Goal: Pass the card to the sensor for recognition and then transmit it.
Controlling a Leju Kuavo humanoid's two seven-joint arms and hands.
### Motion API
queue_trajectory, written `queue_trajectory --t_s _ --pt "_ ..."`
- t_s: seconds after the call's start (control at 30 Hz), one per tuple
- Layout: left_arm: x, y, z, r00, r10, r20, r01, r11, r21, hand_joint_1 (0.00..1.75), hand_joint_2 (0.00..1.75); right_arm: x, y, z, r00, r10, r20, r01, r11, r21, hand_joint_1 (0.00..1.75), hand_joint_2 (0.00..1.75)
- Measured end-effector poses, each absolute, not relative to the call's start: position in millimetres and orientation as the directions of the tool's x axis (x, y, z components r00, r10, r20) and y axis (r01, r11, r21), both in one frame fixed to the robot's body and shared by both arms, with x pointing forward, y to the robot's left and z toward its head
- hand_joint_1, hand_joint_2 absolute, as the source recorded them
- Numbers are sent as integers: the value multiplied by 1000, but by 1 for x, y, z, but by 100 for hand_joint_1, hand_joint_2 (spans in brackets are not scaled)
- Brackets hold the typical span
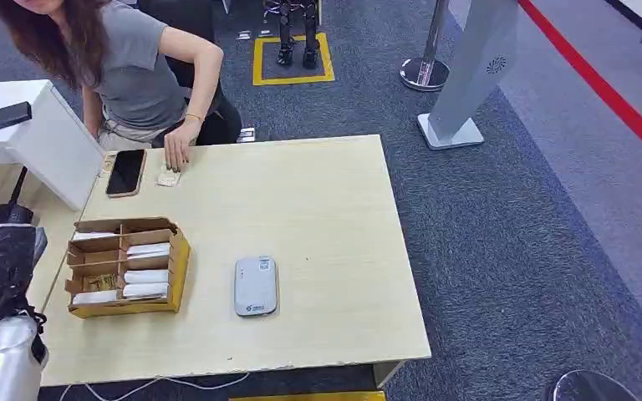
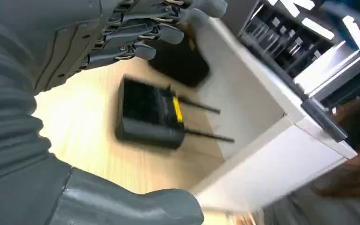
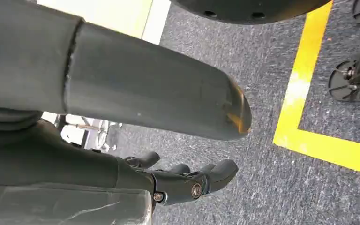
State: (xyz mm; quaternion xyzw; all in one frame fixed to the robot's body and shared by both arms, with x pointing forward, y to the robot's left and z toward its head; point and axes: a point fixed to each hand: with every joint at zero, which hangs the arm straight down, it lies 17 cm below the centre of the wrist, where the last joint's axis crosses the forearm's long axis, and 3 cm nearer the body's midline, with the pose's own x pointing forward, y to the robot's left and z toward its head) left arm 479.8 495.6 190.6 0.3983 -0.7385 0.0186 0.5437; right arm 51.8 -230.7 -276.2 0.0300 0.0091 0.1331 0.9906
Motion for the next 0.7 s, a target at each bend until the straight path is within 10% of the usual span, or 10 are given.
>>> queue_trajectory --t_s 0.3,0.7 --pt "400 436 205 36 -980 195 -540 145 829 0 175 42 -231 -277 984 175 -31 -173 983 64 0 0" --pt "319 403 243 6 -1000 25 -567 17 824 0 175 41 -232 -278 994 107 -35 -104 993 60 0 0"
